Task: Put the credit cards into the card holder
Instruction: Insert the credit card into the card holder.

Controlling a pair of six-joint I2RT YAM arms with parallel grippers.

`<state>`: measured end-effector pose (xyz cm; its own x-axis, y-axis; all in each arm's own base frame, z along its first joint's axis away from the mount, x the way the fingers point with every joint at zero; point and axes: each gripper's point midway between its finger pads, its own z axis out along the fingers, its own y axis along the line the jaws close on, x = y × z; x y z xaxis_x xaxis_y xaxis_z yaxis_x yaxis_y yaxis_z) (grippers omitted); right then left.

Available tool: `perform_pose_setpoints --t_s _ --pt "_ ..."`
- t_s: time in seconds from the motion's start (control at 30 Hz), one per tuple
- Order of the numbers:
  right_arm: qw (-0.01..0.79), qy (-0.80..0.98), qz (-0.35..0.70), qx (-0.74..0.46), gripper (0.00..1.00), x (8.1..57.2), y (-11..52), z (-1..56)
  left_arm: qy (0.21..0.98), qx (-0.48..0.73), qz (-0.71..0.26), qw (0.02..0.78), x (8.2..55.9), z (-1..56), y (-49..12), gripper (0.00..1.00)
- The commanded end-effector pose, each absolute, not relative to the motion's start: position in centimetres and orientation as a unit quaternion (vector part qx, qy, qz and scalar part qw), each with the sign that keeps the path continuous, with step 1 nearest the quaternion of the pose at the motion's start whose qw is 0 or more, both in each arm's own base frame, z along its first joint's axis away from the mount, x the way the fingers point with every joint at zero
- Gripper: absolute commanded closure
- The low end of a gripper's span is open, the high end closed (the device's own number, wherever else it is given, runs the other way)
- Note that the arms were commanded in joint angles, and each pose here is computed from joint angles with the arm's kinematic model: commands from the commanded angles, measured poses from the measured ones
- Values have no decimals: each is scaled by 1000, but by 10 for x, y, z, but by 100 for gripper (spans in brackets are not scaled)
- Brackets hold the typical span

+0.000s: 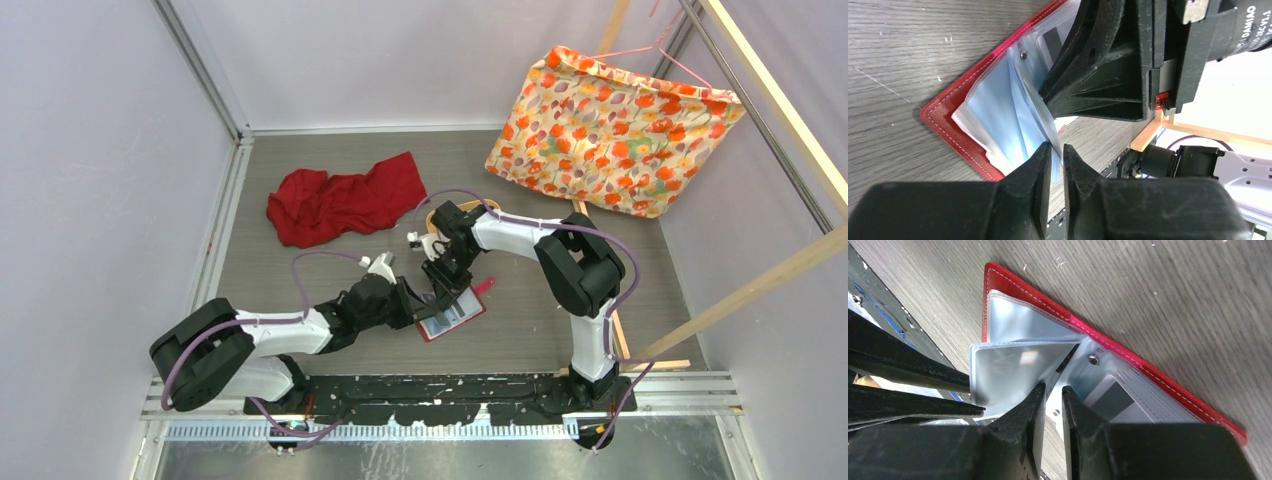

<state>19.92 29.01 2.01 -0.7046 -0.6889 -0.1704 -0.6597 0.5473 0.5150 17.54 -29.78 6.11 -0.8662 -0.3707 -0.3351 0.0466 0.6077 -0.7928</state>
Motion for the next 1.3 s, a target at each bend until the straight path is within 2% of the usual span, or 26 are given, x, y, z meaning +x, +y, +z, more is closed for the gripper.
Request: perform_pose_setpoints --t_s 0.0,0.5,0.73,0.93,1.1,1.27 --pt "16 -877 -279 392 74 207 290 23 832 -74 -480 266 182 92 -313 85" --pt "-13 -848 -327 416 52 208 290 64 846 -81 -456 262 185 80 -311 100" --pt "-64 -824 -331 456 50 210 281 93 840 -107 -466 258 188 83 -313 100" --pt "-97 -767 -358 523 49 184 281 111 827 -158 -483 239 190 87 -315 100" --pt "-152 -742 -313 573 48 177 288 103 826 -215 -481 200 191 81 -317 100" --pt "-165 -739 -257 601 45 178 287 90 824 -254 -470 191 195 80 -314 100"
